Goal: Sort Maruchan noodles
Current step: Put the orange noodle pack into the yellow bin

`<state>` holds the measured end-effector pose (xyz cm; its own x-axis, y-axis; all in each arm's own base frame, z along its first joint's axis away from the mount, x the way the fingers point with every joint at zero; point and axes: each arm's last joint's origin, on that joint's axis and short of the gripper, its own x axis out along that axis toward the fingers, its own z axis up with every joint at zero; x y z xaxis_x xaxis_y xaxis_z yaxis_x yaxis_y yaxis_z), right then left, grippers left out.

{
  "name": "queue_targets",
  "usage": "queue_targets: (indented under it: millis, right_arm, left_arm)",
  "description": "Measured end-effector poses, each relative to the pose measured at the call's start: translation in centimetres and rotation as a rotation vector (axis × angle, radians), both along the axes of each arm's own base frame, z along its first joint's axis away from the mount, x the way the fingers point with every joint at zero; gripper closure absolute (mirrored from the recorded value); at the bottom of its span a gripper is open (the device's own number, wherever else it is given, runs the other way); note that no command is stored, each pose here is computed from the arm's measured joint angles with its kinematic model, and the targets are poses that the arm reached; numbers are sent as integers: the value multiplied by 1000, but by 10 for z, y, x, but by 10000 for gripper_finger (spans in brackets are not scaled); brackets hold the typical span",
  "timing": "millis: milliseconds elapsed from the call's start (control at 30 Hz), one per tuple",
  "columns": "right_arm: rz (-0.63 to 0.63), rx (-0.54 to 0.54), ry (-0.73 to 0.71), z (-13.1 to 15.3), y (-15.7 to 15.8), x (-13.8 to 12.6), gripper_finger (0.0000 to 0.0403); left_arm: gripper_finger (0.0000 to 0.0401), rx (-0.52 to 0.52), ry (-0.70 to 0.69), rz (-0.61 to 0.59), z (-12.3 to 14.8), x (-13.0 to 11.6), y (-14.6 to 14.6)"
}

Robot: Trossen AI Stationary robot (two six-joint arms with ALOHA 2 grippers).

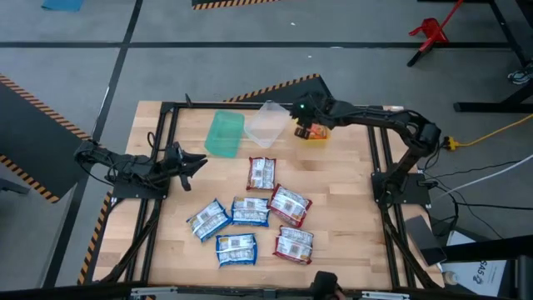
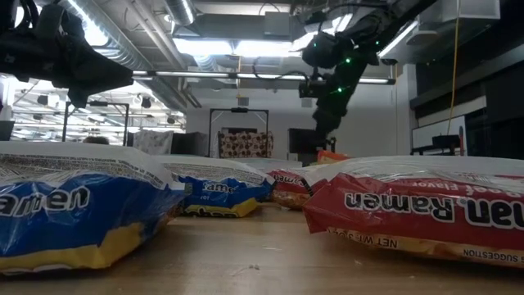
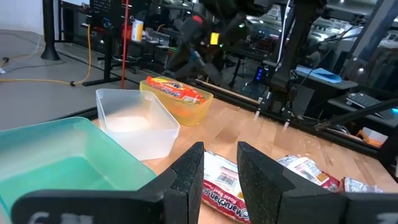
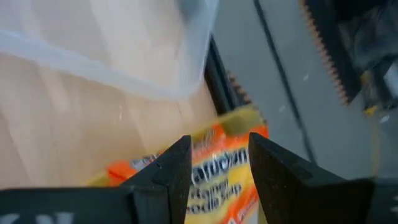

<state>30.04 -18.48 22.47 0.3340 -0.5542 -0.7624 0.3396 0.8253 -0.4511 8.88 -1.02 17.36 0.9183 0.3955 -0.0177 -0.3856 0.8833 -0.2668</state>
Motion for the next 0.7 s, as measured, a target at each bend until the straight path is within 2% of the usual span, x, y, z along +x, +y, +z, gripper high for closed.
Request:
queue_targets:
  millis: [233, 400, 567, 700]
  right_arm:
    - [-2, 209, 50, -10, -2, -16, 258]
    - [13, 285, 113, -13, 4, -22, 258]
    - [5, 267, 112, -5, 7, -27, 258]
    - [-9, 151, 12, 12, 3, -24, 258]
  left_arm:
    - [311, 1, 1, 0, 0, 0, 0]
    - [311, 0, 0, -1, 0, 0, 0]
    - [311, -1, 0, -2, 0, 0, 0]
    - [311, -1, 0, -2, 0, 0, 0]
